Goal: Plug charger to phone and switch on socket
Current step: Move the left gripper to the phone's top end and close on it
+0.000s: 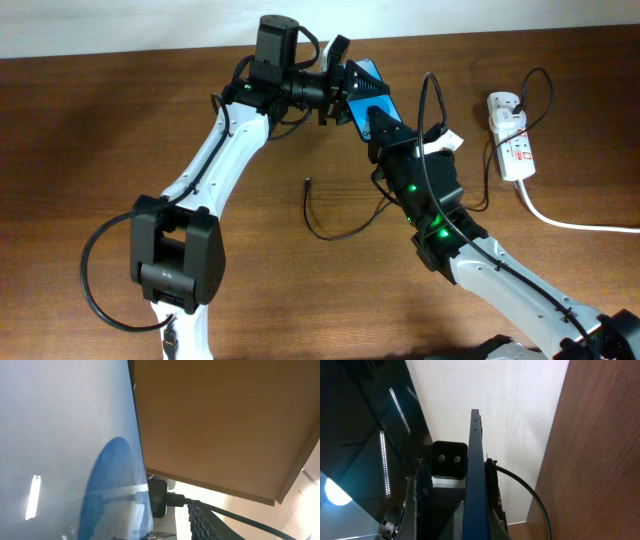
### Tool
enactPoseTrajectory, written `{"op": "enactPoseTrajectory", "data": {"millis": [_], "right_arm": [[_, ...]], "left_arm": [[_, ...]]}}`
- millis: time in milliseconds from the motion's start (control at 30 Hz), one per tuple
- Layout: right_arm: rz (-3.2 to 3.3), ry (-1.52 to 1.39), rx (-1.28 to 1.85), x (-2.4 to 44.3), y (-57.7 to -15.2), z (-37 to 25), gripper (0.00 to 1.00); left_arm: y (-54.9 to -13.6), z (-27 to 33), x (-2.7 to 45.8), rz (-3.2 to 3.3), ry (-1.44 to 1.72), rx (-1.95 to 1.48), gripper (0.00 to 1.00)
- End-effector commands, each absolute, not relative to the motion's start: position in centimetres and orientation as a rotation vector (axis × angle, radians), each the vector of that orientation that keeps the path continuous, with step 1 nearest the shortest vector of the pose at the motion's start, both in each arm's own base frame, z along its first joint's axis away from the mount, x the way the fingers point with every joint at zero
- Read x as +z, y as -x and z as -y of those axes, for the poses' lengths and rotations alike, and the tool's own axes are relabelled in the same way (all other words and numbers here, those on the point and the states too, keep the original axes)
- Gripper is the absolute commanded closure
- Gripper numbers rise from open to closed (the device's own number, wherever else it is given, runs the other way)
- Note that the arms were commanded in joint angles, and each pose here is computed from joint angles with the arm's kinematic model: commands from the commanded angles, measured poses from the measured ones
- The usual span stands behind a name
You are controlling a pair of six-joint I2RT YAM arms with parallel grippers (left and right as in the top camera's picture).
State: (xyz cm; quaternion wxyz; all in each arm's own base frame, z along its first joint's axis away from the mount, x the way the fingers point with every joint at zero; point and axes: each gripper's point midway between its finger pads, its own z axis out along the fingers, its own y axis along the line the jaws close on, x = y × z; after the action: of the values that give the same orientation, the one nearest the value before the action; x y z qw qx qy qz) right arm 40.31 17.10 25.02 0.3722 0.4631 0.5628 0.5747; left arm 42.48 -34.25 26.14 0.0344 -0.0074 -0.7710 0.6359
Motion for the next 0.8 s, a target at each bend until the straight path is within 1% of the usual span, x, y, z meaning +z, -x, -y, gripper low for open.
{"op": "enactPoseTrajectory", "data": {"millis": [0, 400, 567, 767], "right_arm": [[-1.441, -1.146, 1.51, 26.16, -40.09, -17.86, 0.96], [-1.441, -1.146, 1.509, 26.15, -40.09, -17.86, 0.96], [-1.442, -1.146, 1.51, 26.15, -40.09, -17.87, 0.96], [-1.445, -1.144, 1.513, 26.15, -40.06, -17.93, 0.96]], "left_arm": [[-42.33, 34.48, 26.89, 2.378, 0.079, 1.981, 0.57], [-42.01, 34.89, 26.88, 2.375, 0.089, 1.976, 0.63], [-42.01, 34.89, 26.88, 2.375, 0.089, 1.976, 0.76], [-42.16, 34.89, 26.79, 2.385, 0.081, 1.975, 0.83]]}}
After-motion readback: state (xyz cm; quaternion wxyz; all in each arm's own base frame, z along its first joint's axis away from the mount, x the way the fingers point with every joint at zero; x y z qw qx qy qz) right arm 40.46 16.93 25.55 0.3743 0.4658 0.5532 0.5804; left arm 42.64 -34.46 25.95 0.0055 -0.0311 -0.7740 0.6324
